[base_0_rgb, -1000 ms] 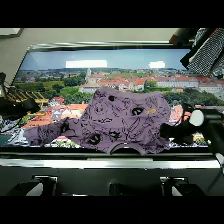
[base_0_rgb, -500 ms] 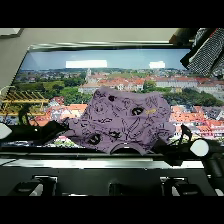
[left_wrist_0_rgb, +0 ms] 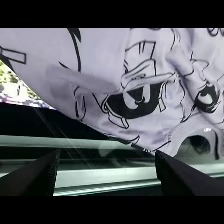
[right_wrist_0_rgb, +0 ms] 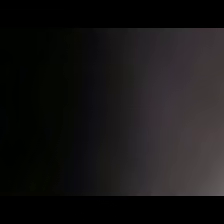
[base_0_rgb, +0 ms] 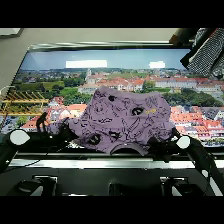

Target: Fold the clothes and pants, and hang the long-sleeved shirts on hangers.

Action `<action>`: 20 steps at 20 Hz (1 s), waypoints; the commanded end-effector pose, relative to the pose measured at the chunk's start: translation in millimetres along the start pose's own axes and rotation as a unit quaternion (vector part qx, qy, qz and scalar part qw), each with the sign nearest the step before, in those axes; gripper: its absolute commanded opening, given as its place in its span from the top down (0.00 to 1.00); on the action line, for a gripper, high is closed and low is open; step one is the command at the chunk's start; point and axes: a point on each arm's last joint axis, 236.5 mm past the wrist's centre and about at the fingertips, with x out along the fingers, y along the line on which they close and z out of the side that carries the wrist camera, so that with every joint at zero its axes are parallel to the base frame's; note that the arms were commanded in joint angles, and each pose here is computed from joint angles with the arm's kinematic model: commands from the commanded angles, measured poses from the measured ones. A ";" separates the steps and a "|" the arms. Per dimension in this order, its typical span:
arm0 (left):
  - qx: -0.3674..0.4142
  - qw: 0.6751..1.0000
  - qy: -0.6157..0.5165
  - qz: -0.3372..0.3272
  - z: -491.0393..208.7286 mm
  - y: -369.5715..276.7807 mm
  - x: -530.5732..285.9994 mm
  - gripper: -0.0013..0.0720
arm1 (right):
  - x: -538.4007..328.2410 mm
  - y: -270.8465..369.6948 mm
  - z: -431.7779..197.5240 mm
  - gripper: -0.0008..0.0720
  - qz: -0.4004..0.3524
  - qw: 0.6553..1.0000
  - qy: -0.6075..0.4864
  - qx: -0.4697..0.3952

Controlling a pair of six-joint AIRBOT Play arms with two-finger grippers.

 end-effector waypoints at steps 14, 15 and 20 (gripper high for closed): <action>-0.013 0.999 0.038 0.030 -36.1 -20.8 106.0 0.07 | -21.9 11.3 -14.5 0.93 0.030 0.999 -0.005 -0.015; -0.023 0.999 0.029 0.029 -30.9 -20.6 109.1 0.08 | -23.4 12.9 -15.0 0.93 0.034 0.999 -0.006 -0.015; -0.038 0.999 0.028 0.026 -29.6 -23.1 106.2 0.94 | -33.3 18.0 -21.3 0.94 0.050 0.999 -0.010 -0.015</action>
